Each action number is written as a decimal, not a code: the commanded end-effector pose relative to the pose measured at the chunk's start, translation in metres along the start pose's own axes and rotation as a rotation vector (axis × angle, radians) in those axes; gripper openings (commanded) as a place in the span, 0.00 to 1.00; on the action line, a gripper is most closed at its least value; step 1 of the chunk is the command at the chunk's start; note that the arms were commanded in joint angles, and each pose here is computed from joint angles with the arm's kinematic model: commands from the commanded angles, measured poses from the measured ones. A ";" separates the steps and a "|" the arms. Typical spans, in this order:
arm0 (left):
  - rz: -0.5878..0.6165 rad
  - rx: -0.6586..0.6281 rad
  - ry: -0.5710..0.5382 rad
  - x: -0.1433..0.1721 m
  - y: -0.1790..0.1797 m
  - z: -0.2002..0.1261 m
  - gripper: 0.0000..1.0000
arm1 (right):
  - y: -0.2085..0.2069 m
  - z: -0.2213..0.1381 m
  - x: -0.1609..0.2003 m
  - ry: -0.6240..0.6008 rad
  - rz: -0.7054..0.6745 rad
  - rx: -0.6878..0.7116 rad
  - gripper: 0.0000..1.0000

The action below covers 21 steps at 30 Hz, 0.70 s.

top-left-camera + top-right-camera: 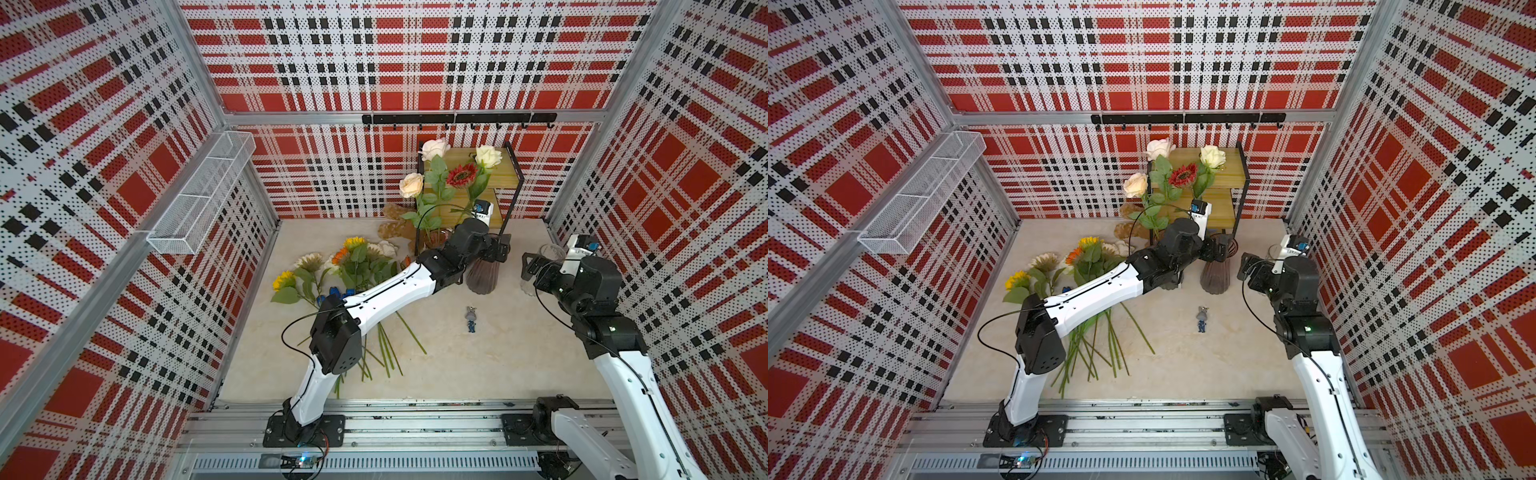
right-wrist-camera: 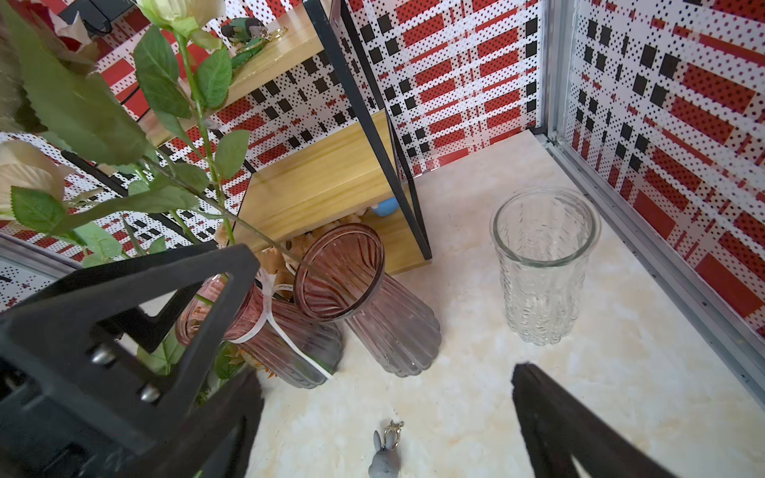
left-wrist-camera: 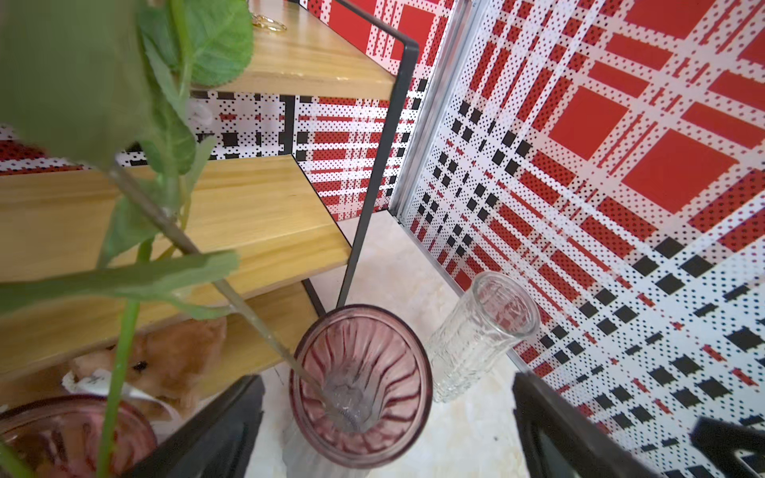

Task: Arrange the flowers in different vases according to their variety
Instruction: Insert the flower into the vase, then pick up the flower at the center of the board.

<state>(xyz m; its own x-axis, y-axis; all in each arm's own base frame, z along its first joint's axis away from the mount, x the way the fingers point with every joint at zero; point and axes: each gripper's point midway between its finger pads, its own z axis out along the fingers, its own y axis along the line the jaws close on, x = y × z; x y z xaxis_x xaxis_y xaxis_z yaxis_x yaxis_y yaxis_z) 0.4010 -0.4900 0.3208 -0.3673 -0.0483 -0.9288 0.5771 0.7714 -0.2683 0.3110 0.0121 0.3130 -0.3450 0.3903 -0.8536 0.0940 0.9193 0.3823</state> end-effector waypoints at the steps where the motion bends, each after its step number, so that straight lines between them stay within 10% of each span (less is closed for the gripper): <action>1: 0.020 -0.011 0.010 -0.009 0.000 -0.024 0.99 | 0.005 -0.001 0.004 0.006 0.006 -0.047 1.00; 21: -0.077 -0.309 0.099 0.019 0.123 -0.177 0.99 | 0.121 0.006 0.115 0.205 -0.084 -0.291 0.99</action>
<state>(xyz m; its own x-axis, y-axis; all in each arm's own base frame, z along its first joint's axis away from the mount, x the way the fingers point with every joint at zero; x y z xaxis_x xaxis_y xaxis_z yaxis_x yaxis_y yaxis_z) 0.3376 -0.3260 0.3291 -0.4300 -0.0308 -0.9023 0.4110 0.8832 -0.2260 0.2857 0.1520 0.2563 -0.5402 0.2316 -0.8090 -0.2134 0.8923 0.3979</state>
